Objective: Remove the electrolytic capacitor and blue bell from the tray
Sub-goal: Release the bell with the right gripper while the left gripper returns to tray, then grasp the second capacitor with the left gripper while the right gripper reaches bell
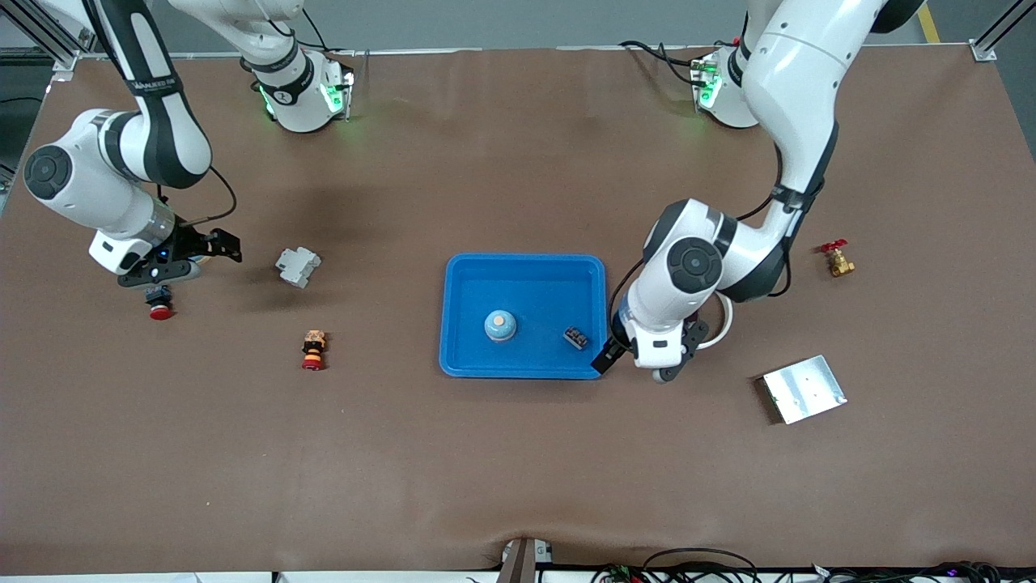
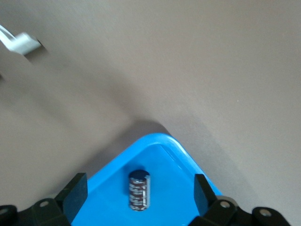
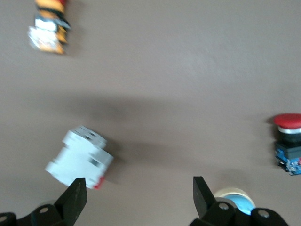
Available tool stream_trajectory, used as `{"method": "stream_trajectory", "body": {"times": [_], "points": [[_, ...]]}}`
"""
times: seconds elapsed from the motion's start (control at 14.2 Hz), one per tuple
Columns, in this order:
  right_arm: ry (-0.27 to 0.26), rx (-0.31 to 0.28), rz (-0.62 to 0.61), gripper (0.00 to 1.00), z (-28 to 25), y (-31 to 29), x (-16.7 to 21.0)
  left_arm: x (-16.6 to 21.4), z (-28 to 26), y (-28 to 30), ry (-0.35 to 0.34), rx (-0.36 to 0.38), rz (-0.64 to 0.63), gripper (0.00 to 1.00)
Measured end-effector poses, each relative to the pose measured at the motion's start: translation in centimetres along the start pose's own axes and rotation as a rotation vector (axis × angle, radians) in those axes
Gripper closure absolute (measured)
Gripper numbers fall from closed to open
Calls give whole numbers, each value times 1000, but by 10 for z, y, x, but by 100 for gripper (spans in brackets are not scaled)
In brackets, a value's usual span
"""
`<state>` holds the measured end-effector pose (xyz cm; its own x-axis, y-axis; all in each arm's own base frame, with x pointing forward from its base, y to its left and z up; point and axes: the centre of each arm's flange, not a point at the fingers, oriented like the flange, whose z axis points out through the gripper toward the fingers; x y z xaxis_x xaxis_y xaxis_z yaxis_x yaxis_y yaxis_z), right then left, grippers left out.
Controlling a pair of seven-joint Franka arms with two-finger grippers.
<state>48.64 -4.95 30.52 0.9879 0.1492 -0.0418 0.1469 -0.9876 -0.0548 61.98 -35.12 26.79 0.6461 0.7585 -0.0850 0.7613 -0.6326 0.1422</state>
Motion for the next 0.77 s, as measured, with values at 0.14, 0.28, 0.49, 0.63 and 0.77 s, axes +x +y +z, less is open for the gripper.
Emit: {"method": "stream_trajectory", "body": {"times": [0.14,0.28,0.49,0.63,0.77], "points": [[-2,-1,38,0,-21,-41,23,-7,15,6,-8,5,-11,0],[6,-3,77,0,-41,-82,40,-13,24,8,-14,13,-8,0],[24,-3,142,0,-60,-143,58,-29,35,9,-26,25,-36,0],[33,-2,193,0,-60,-185,68,-37,43,8,-30,36,-64,0],[31,-4,235,0,-52,-230,78,-44,50,7,-33,46,-74,0]]}}
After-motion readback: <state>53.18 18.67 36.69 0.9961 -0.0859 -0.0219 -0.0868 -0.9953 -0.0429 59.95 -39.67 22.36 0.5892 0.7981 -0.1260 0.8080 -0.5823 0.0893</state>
